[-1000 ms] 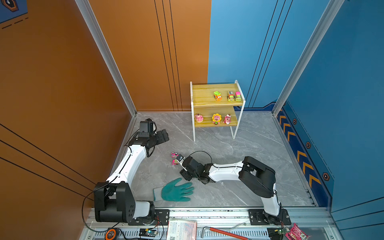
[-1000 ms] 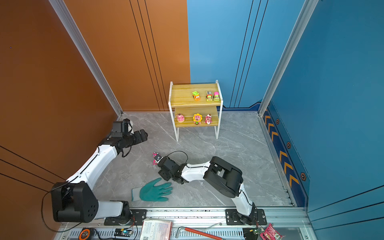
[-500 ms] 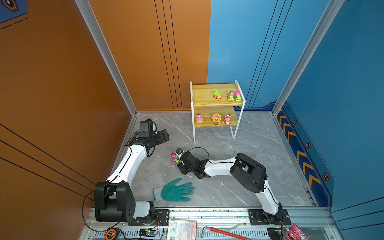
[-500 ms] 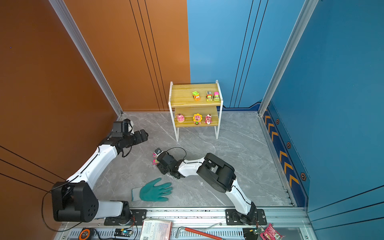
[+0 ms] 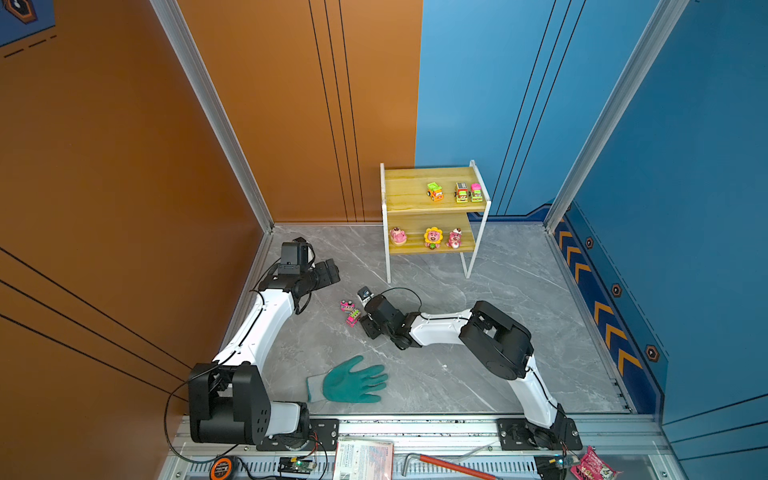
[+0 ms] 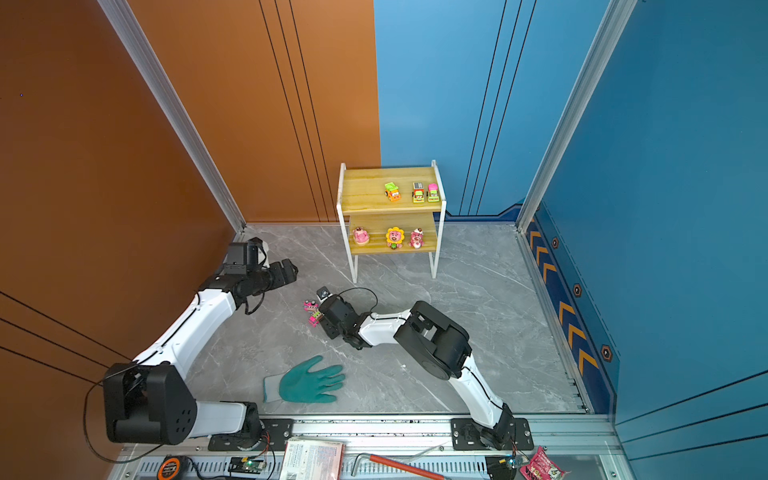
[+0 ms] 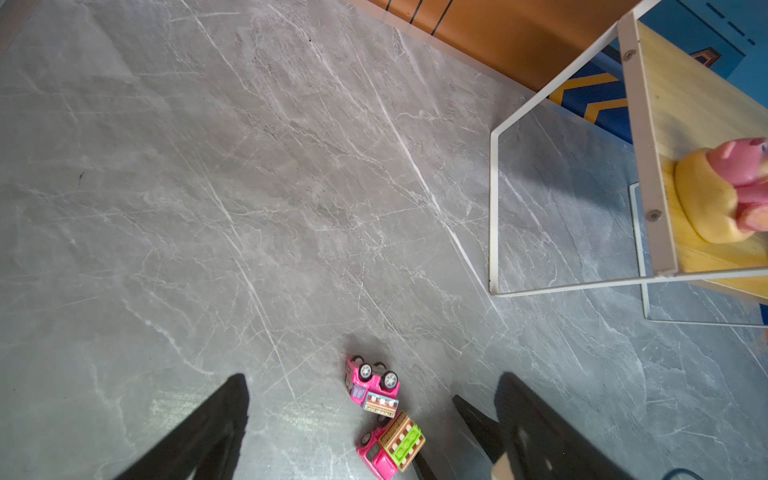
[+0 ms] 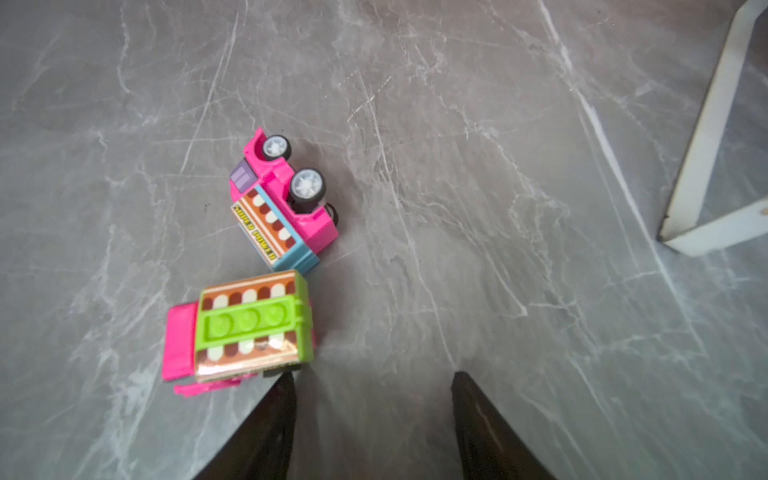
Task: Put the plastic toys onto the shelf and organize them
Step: 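Lower the right gripper over the pink cars beside the glove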
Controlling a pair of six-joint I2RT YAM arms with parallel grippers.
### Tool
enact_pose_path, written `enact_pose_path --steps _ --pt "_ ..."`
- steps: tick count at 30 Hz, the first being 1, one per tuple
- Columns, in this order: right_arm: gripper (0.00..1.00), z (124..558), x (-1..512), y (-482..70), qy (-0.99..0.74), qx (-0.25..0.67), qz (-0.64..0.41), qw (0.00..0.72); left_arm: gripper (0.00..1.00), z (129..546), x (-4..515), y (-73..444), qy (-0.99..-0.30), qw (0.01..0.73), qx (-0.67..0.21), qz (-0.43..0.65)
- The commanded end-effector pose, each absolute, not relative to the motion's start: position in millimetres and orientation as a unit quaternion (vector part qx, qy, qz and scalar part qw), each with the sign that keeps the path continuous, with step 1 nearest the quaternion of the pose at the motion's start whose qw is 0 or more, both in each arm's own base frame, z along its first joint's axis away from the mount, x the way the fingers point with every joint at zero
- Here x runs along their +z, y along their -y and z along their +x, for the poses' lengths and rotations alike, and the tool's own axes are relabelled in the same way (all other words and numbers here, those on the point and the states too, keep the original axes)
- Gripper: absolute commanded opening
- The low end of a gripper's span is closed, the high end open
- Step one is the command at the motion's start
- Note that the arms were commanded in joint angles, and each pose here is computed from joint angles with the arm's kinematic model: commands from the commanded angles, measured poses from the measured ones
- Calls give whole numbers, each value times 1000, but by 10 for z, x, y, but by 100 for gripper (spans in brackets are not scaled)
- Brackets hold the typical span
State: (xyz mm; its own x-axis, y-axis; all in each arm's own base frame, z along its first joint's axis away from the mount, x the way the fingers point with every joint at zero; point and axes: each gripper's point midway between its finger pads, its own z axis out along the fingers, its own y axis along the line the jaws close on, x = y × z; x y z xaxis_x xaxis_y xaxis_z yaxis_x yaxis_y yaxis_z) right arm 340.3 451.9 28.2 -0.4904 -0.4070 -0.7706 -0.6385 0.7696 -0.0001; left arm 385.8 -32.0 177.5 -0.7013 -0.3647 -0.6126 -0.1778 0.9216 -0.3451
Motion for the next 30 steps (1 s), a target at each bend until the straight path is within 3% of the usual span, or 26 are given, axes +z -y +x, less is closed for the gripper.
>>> enact_pose_path --steps 1,15,30 --pt "60 3533 221 -4500 -857 130 -291 403 94 3873 1817 339 -914 358 -128 -143" --pt "63 3801 298 -4528 -851 133 -289 419 94 3883 1796 357 -916 354 -127 -140" --pt "67 3315 1183 -4347 -816 171 -178 522 94 3868 1782 428 -919 352 -125 -129"
